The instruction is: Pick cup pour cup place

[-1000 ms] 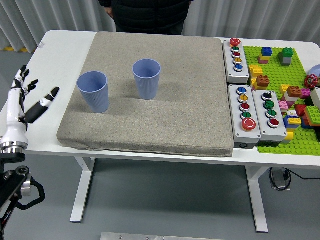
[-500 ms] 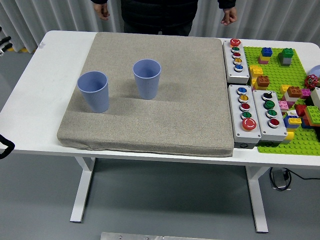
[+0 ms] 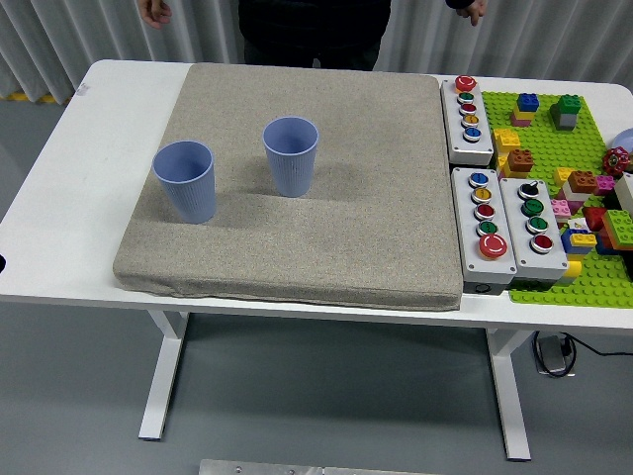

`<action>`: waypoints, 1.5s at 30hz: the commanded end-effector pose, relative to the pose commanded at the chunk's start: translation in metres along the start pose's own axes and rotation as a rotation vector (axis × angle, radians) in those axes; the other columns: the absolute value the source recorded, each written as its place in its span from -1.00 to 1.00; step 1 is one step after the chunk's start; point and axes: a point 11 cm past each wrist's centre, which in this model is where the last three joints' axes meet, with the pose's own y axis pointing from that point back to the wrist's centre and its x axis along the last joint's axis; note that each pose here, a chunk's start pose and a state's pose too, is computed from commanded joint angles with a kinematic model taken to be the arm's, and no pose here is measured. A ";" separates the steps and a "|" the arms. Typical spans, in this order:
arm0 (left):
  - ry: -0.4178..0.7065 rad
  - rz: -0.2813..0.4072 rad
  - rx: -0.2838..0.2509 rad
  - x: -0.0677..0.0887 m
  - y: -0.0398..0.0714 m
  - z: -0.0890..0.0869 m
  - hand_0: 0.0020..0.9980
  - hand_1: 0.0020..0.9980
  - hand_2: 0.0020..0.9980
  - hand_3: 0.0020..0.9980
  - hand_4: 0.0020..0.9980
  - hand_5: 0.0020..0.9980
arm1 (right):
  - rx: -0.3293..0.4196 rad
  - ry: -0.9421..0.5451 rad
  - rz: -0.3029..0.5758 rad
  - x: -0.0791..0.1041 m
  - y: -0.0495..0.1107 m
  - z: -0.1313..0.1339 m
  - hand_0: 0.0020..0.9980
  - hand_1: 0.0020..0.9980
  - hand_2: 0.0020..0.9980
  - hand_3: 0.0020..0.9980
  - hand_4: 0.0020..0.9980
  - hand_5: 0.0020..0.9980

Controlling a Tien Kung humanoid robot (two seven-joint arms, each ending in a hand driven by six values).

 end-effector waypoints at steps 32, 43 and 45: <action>0.035 0.046 -0.031 0.007 0.008 0.003 0.51 0.51 0.72 0.75 0.62 1.00 | 0.019 -0.008 -0.005 -0.001 0.003 -0.012 0.39 0.32 0.22 0.24 -1.00 -0.24; 0.026 0.046 -0.049 0.008 0.009 0.011 0.51 0.51 0.72 0.76 0.61 1.00 | 0.015 -0.006 -0.015 -0.002 0.003 -0.012 0.39 0.32 0.22 0.24 -1.00 -0.24; 0.024 0.048 -0.054 0.010 0.009 0.013 0.52 0.51 0.72 0.76 0.61 1.00 | 0.013 -0.009 -0.016 -0.002 0.003 -0.012 0.39 0.32 0.22 0.24 -1.00 -0.25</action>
